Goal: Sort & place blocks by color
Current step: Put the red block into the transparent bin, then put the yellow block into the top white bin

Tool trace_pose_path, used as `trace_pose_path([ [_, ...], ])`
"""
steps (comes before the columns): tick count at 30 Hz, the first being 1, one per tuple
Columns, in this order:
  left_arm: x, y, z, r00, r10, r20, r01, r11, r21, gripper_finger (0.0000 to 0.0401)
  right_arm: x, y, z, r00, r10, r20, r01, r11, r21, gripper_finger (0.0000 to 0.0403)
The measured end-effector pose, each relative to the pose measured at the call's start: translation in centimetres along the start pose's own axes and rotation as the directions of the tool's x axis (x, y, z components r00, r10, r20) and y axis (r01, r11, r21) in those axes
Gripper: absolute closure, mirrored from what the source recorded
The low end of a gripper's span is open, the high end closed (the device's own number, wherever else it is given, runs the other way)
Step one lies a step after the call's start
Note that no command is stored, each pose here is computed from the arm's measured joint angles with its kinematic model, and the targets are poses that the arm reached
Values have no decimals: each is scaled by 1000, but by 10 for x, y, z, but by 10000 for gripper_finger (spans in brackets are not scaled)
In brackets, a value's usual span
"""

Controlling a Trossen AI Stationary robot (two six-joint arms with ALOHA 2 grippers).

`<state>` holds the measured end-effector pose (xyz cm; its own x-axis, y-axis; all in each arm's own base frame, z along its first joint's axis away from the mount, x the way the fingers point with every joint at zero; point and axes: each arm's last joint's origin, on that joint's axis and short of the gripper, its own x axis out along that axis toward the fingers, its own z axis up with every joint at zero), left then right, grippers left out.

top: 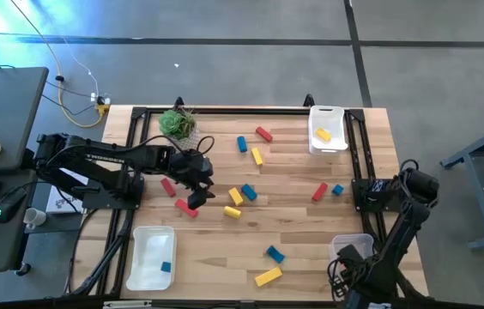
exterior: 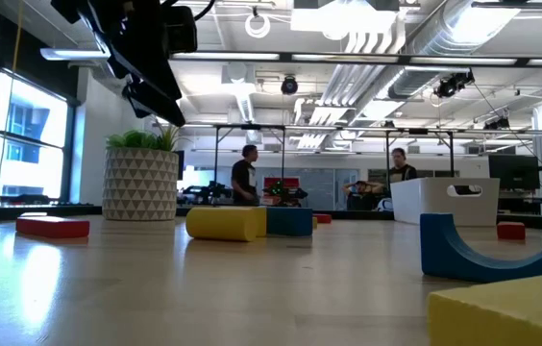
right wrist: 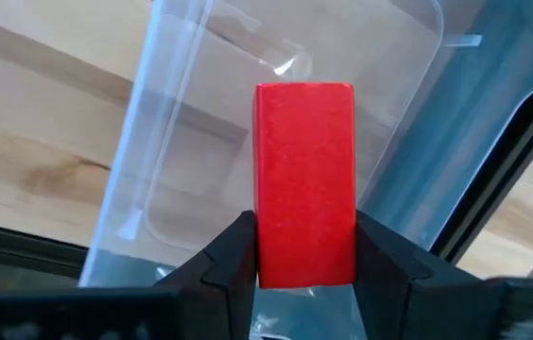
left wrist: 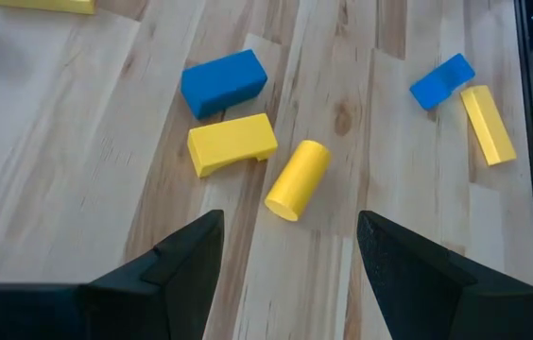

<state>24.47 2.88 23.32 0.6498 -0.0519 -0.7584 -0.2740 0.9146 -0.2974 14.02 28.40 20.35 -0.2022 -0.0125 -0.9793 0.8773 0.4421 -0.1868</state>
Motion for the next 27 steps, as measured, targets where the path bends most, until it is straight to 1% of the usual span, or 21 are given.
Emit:
trace_pose_path([
  [7, 0, 0, 0, 1000, 0, 1, 0, 1000, 0, 170, 0, 1, 2, 1000, 2, 7, -2, 1000, 2, 226],
  [10, 0, 0, 0, 1000, 0, 1, 0, 1000, 0, 170, 0, 1, 2, 1000, 10, 16, -10, 1000, 2, 210],
  [15, 0, 0, 0, 1000, 0, 1, 0, 1000, 0, 170, -5, 1, 2, 999, 22, 44, -22, 1000, 3, 207],
  [21, 0, 0, 0, 1000, 16, 6, -16, 1000, 0, 170, -30, -3, 5, 996, -19, 87, 17, 1000, 23, 206],
  [24, 0, 2, 1, 998, 54, 19, -54, 999, 0, 170, -46, -3, 8, 989, -4, 149, 0, 1000, 31, 206],
  [27, 0, 3, 1, 996, 89, 30, -89, 996, -1, 170, -63, -2, 17, 975, 15, 220, -22, 999, 30, 206],
])
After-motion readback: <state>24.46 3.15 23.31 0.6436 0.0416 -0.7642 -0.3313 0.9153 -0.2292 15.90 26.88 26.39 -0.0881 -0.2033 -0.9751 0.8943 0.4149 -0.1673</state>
